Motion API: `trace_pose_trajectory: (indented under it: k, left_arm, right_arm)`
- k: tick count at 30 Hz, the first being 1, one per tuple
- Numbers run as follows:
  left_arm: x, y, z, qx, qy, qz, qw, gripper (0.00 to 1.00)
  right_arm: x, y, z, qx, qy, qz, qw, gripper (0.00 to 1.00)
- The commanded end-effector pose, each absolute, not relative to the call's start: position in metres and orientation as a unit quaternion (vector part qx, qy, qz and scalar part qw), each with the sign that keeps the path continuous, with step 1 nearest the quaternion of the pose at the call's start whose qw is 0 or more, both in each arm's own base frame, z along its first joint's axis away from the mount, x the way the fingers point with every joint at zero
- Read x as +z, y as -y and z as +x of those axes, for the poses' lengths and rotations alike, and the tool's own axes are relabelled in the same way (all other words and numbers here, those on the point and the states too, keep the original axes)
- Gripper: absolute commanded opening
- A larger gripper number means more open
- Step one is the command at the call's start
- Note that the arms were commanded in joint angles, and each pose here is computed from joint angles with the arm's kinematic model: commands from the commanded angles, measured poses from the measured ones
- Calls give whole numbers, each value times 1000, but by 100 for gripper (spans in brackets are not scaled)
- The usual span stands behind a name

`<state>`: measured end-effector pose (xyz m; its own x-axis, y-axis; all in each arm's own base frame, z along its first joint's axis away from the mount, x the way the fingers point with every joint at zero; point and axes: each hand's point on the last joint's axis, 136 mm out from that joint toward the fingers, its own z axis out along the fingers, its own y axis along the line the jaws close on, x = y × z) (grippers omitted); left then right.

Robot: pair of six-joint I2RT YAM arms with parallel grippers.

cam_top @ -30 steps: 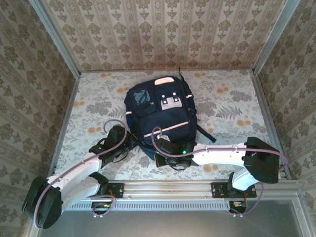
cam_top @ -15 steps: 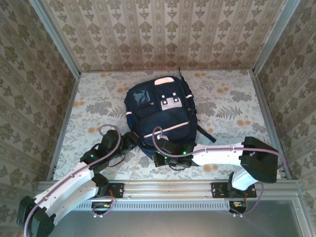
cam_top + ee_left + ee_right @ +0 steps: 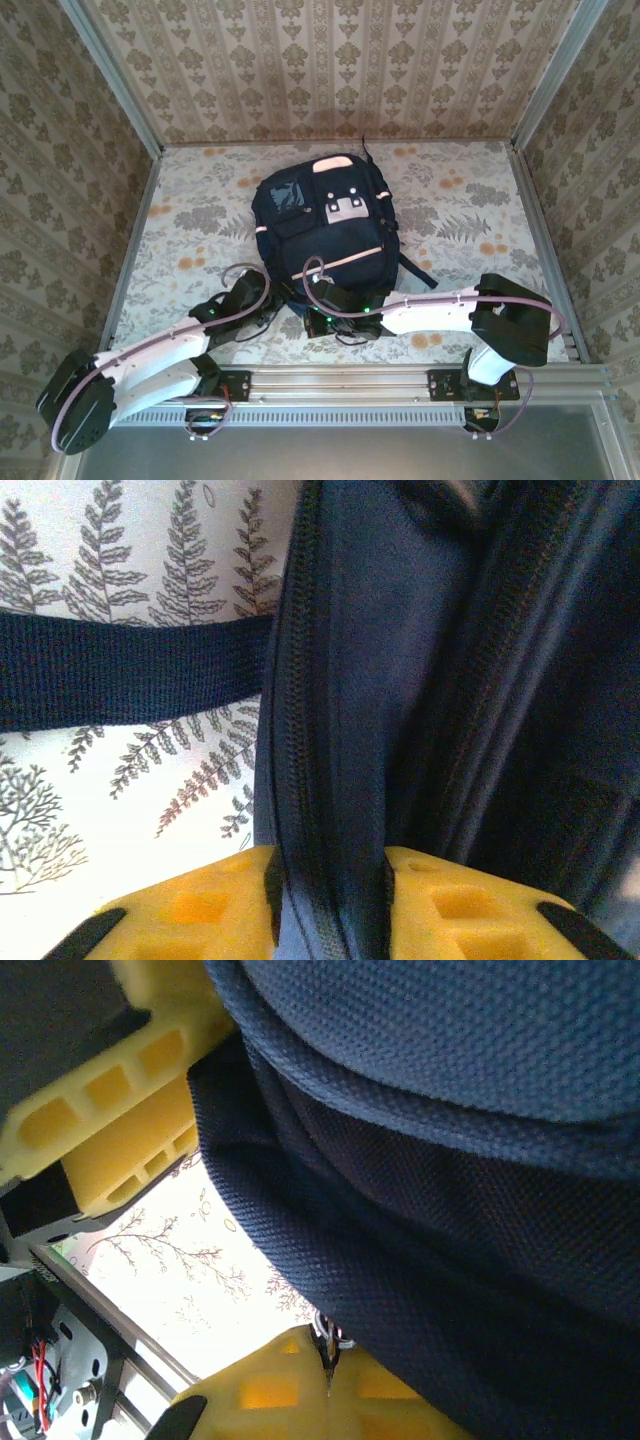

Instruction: Pack the student bag

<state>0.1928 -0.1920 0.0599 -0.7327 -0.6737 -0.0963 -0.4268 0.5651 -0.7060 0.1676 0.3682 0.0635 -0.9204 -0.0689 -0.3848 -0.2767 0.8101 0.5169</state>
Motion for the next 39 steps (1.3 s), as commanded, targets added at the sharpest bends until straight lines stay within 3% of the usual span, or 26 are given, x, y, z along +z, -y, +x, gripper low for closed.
trace_pose_trajectory:
  k: [1,4,15,21,28,34,35,39]
  left_arm:
    - [64,195,202,-348,-854,-333,198,16]
    - [65,188,206,-335,-856,-329,215,0]
    - [90,132,222,-283,-861,-324,270,0]
    - [88,120,230,-261,-875,-315,258,0]
    - [105,128,258,-228,-906,-243,262,0]
    - [117,162,307,-203,-936,-161,237,0]
    - [120,163,310,-197,-939,-158,232,3]
    - [122,162,302,-218,-930,-182,231,32]
  right_arm:
    - [67,-373,171,301,-932,-86,181,0]
    - [66,-365,171,278,-939,-91,183,0]
    - [65,-325,171,224,-951,-92,191,0]
    - [64,-319,178,219,-953,-92,188,0]
    - [64,-345,175,239,-949,-133,160,0]
    - [69,-389,204,254,-941,-132,180,0]
    - [71,-395,209,258,-940,-130,183,0]
    - [80,-407,228,279,-933,-105,199,0]
